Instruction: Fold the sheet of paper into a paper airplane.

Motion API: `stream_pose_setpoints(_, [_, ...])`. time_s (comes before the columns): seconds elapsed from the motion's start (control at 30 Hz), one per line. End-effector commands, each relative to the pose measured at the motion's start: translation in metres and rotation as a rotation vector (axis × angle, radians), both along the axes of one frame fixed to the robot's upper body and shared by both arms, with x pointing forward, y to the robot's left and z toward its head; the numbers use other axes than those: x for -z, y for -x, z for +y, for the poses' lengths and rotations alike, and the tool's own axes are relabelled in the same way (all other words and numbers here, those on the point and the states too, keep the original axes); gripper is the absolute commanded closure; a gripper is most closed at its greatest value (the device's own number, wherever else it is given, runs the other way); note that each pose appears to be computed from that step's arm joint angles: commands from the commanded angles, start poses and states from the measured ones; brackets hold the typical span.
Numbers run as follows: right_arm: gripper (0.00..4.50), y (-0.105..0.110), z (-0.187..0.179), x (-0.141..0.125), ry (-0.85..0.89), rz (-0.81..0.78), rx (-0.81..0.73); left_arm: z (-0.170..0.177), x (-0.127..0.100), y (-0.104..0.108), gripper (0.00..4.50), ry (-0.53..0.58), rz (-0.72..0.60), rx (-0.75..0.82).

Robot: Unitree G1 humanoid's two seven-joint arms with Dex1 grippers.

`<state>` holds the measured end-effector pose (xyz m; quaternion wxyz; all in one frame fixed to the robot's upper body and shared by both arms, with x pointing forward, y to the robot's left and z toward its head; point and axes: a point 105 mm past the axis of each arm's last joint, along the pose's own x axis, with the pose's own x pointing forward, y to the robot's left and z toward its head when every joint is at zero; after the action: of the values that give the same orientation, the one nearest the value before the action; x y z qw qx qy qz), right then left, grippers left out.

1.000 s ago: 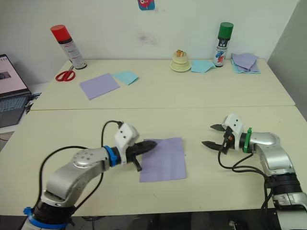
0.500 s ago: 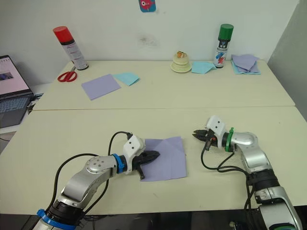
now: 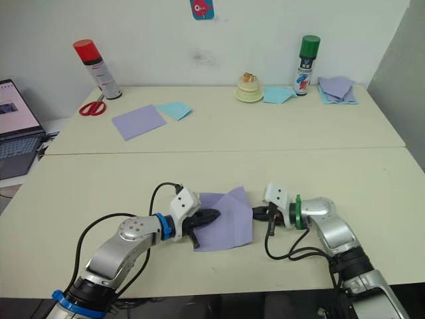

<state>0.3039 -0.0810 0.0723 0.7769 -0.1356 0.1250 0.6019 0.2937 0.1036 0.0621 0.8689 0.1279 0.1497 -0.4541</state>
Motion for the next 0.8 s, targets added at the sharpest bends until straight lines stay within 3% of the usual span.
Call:
stream_pose_setpoints(0.03, [4.49,-0.002,0.011,-0.023,-0.088,-0.015,-0.006,0.014,0.020,0.001,4.50,-0.055,0.062,-0.053])
stream_pose_setpoints(0.37, [4.49,-0.007,0.047,-0.035,-0.207,-0.015,-0.001,0.022,0.019,0.003,4.50,-0.071,0.077,-0.056])
stream_pose_setpoints(0.6, [4.49,-0.001,0.071,-0.017,-0.178,-0.012,-0.054,0.045,0.016,0.011,4.50,-0.145,0.136,-0.063])
stream_pose_setpoints(0.8, [4.49,0.003,0.084,0.008,-0.041,-0.081,-0.129,0.053,0.007,0.008,4.50,-0.124,0.132,-0.092])
